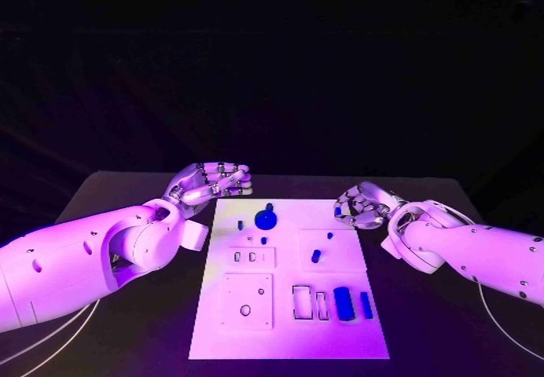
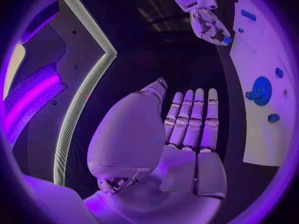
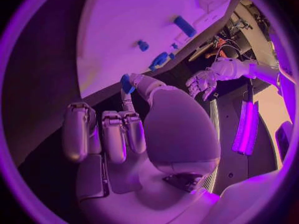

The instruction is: Assemble the parts on the task board

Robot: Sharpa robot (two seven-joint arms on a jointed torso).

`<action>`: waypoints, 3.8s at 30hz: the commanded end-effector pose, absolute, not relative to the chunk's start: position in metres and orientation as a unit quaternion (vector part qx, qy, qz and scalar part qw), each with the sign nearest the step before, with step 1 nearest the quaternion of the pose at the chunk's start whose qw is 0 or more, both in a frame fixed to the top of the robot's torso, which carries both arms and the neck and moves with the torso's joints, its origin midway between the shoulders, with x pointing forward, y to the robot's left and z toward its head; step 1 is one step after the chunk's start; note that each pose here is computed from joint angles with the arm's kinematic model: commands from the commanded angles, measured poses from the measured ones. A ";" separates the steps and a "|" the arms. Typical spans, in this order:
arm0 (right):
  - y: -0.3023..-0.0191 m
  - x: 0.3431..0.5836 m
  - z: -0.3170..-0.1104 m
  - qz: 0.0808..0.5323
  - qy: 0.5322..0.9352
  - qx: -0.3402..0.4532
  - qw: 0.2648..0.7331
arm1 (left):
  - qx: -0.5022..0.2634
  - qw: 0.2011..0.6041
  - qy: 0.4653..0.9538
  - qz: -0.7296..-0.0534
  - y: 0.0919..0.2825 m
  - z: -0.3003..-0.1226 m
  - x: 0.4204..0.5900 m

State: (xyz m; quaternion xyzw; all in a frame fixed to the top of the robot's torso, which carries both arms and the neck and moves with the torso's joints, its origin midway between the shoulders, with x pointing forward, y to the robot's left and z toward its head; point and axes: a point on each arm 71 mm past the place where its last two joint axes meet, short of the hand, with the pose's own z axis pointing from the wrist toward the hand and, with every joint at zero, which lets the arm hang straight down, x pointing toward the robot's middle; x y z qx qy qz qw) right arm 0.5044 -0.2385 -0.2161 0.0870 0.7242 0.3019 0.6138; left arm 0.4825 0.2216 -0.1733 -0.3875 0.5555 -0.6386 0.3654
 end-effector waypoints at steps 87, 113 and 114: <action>-0.048 0.433 -0.261 0.317 0.758 -0.033 0.570 | -0.402 0.365 0.552 -0.633 0.221 -0.178 0.492; -0.048 0.432 -0.259 0.323 0.752 -0.028 0.575 | -0.403 0.364 0.554 -0.631 0.222 -0.178 0.492; -0.048 0.432 -0.259 0.324 0.751 -0.027 0.575 | -0.403 0.364 0.554 -0.631 0.222 -0.178 0.492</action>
